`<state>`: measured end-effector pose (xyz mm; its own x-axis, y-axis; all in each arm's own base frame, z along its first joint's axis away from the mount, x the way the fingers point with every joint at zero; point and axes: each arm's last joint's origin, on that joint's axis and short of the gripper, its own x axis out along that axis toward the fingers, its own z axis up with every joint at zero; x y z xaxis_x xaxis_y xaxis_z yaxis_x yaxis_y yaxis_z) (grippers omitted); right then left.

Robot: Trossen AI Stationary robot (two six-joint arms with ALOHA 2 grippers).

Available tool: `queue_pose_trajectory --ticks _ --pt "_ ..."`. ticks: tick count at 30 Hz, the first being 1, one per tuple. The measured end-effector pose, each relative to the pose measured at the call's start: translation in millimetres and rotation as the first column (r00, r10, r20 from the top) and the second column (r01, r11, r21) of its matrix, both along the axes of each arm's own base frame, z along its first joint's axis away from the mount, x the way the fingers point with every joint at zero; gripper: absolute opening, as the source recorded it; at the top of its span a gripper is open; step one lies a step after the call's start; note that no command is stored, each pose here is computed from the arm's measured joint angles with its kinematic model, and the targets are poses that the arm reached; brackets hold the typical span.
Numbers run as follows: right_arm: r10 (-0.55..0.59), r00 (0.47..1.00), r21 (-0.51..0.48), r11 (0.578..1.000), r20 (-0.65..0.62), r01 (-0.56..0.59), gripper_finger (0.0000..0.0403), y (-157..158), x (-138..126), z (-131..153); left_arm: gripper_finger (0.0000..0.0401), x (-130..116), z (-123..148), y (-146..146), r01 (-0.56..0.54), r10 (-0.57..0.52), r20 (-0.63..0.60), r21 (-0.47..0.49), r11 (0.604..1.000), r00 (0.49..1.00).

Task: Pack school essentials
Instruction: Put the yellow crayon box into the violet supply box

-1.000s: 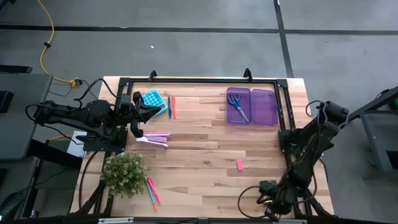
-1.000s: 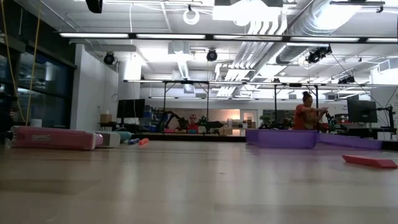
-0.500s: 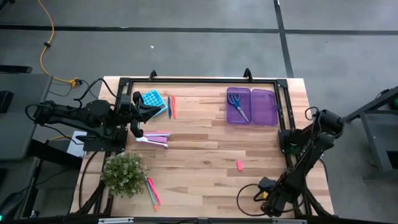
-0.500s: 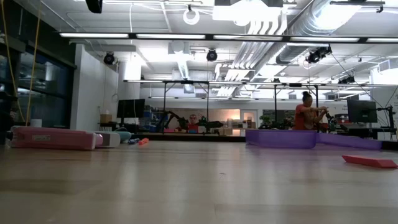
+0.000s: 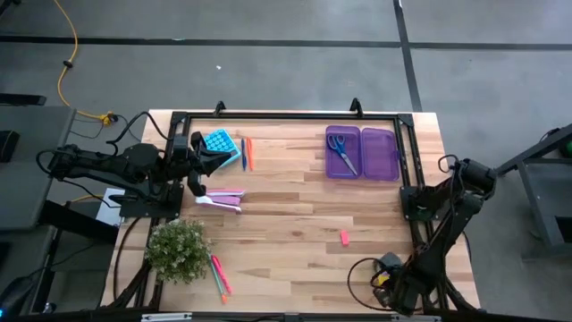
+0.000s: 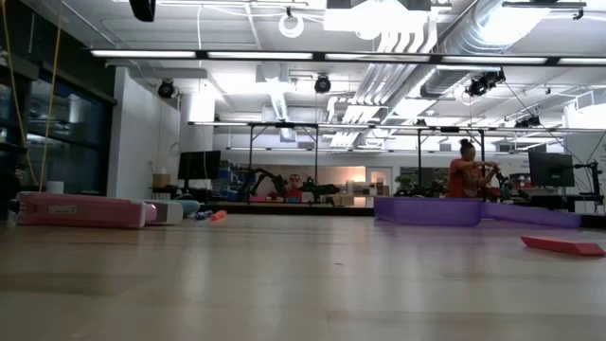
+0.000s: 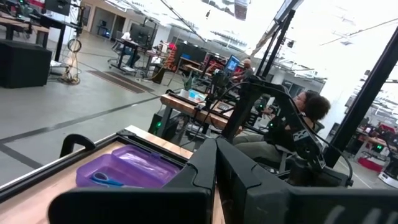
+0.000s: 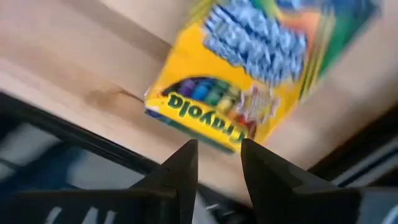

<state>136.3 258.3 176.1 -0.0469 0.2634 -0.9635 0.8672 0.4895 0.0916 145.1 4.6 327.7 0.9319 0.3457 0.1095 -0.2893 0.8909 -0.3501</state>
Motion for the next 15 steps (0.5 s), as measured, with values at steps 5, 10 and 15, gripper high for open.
queue_pose_trajectory --ticks 5,10,15 --pt "-0.148 0.988 0.129 0.981 0.034 0.142 0.0114 14.3 4.0 4.2 0.0000 -0.1 0.0 0.2 -0.007 0.007 0.000 0.000 1.000 1.000" --pt "-0.185 0.982 0.096 0.979 0.033 0.181 0.0114 8.3 6.7 -0.1 0.0000 0.0 0.0 0.2 -0.008 0.008 -0.001 0.001 1.000 1.000" --pt "-0.204 0.979 0.088 0.975 -0.030 0.206 0.0114 0.6 9.7 -7.2 0.0000 -0.1 0.0 0.3 -0.010 0.010 -0.001 0.000 1.000 1.000"
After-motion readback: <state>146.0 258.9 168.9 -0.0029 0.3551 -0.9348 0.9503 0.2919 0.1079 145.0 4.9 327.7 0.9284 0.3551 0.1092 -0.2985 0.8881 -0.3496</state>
